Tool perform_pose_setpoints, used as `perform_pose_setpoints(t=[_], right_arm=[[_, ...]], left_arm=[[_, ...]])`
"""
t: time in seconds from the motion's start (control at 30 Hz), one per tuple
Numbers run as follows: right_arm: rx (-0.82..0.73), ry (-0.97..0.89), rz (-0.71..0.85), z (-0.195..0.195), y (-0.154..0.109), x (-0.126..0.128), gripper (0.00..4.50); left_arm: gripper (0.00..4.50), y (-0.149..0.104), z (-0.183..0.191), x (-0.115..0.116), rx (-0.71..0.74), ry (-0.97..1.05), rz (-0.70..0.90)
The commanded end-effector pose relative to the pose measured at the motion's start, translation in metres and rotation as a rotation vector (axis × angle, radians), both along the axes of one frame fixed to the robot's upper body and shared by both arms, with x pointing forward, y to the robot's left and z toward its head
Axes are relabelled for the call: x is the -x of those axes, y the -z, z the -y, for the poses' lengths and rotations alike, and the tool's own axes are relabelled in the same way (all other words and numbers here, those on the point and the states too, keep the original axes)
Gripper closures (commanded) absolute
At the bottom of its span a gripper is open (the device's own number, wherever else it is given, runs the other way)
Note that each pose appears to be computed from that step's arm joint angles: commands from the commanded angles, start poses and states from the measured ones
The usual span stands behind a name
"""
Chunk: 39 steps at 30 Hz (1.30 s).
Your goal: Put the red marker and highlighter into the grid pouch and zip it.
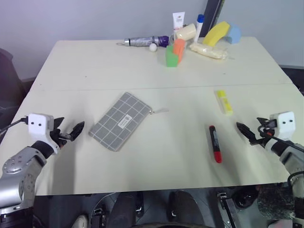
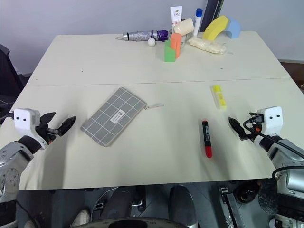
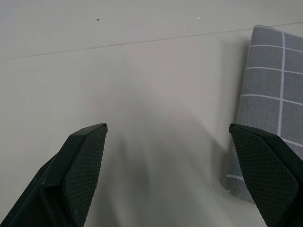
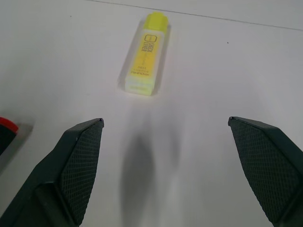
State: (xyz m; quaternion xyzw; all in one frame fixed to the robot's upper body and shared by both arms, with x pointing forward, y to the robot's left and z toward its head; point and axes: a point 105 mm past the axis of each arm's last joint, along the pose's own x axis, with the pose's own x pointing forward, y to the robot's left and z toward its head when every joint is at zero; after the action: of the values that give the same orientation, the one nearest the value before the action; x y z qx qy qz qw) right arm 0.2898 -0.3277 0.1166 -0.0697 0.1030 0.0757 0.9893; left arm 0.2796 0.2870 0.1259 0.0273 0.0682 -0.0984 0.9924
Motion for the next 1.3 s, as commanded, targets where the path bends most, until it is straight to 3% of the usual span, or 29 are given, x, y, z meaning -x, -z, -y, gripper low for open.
perform_pose_setpoints(t=[0.03,0.27,0.37,0.4,0.47,0.67,0.7,1.1,1.3], right_arm=[[0.006,-0.007,0.042,-0.001,-0.01,-0.002,0.09],[0.003,-0.049,0.094,-0.019,-0.025,-0.014,0.09],[-0.02,-0.176,0.163,-0.061,-0.046,-0.033,0.09],[-0.029,-0.222,0.183,-0.077,-0.052,-0.039,0.3],[-0.037,-0.262,0.198,-0.092,-0.058,-0.044,1.01],[0.002,-0.46,0.199,-0.172,-0.065,-0.077,4.11],[0.012,-0.488,0.192,-0.186,-0.064,-0.082,4.45],[0.178,-0.595,0.104,-0.263,-0.032,-0.132,4.45],[0.19,-0.567,0.057,-0.285,-0.022,-0.151,4.45]], left_arm=[[0.15,-0.017,-0.003,0.002,-0.023,-0.009,0.058],[0.15,-0.018,0.002,0.001,-0.024,0.009,0.066],[0.15,-0.014,0.011,0.01,-0.126,0.062,0.072],[0.06,-0.012,0.013,0.013,-0.156,0.072,0.077],[0.0,-0.01,0.014,0.015,-0.182,0.079,0.085],[0.0,0.012,0.029,0.038,-0.416,0.205,0.063],[0.0,0.015,0.03,0.042,-0.472,0.229,0.059],[0.0,0.024,0.043,0.05,-0.785,0.427,0.125],[0.0,0.033,0.051,0.047,-0.831,0.513,0.134]])
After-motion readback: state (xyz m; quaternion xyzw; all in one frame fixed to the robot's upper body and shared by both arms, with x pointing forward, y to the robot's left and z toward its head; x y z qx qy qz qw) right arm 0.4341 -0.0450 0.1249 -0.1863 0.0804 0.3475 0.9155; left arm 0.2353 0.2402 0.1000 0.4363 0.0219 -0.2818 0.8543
